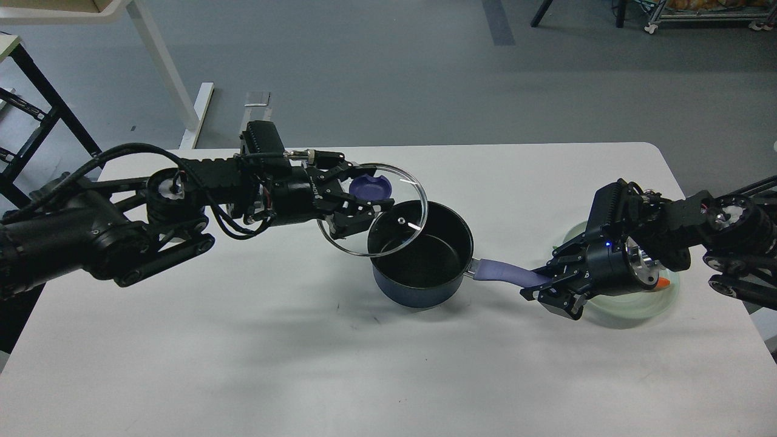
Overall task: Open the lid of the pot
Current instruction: 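Carry the glass lid away from the pot and lower it onto the table, then open the left gripper, release the lid, and release the handle with the right gripper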
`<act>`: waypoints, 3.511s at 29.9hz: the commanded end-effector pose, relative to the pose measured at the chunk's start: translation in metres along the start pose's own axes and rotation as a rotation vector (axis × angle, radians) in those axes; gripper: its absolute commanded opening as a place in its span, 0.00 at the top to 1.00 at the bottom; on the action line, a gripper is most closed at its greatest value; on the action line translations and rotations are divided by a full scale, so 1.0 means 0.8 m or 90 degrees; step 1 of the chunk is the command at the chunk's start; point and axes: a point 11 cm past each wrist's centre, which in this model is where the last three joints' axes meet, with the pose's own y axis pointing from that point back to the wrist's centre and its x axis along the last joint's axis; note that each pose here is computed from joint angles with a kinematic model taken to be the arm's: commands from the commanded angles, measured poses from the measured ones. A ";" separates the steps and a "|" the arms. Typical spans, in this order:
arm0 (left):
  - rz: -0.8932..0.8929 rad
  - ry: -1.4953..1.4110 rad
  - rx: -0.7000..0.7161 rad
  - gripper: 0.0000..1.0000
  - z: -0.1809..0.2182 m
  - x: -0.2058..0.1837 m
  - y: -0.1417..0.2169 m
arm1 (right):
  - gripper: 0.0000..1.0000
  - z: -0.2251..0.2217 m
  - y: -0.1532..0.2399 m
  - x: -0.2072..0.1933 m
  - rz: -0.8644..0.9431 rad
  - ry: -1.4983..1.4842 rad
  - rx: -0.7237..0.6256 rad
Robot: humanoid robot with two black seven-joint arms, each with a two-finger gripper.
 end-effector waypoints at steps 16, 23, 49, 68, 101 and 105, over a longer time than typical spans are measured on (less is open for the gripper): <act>-0.066 0.092 0.159 0.50 -0.016 -0.152 0.181 | 0.72 0.001 0.000 0.000 0.000 0.000 -0.001; -0.070 0.116 0.160 0.49 0.003 -0.185 0.187 | 0.71 0.001 0.000 0.001 0.001 0.000 -0.001; -0.096 0.141 0.180 0.33 0.015 -0.228 0.198 | 0.71 0.001 0.001 0.000 0.002 -0.001 -0.002; -0.098 0.151 0.183 0.01 0.019 -0.233 0.200 | 0.70 0.001 0.001 0.001 0.002 0.000 -0.001; 0.100 0.456 0.266 0.01 -0.055 -0.072 0.212 | 0.02 0.015 0.035 0.018 0.054 -0.031 -0.032; 0.195 0.582 0.260 0.01 -0.078 -0.027 0.216 | 0.02 0.018 0.054 0.041 0.126 -0.080 -0.034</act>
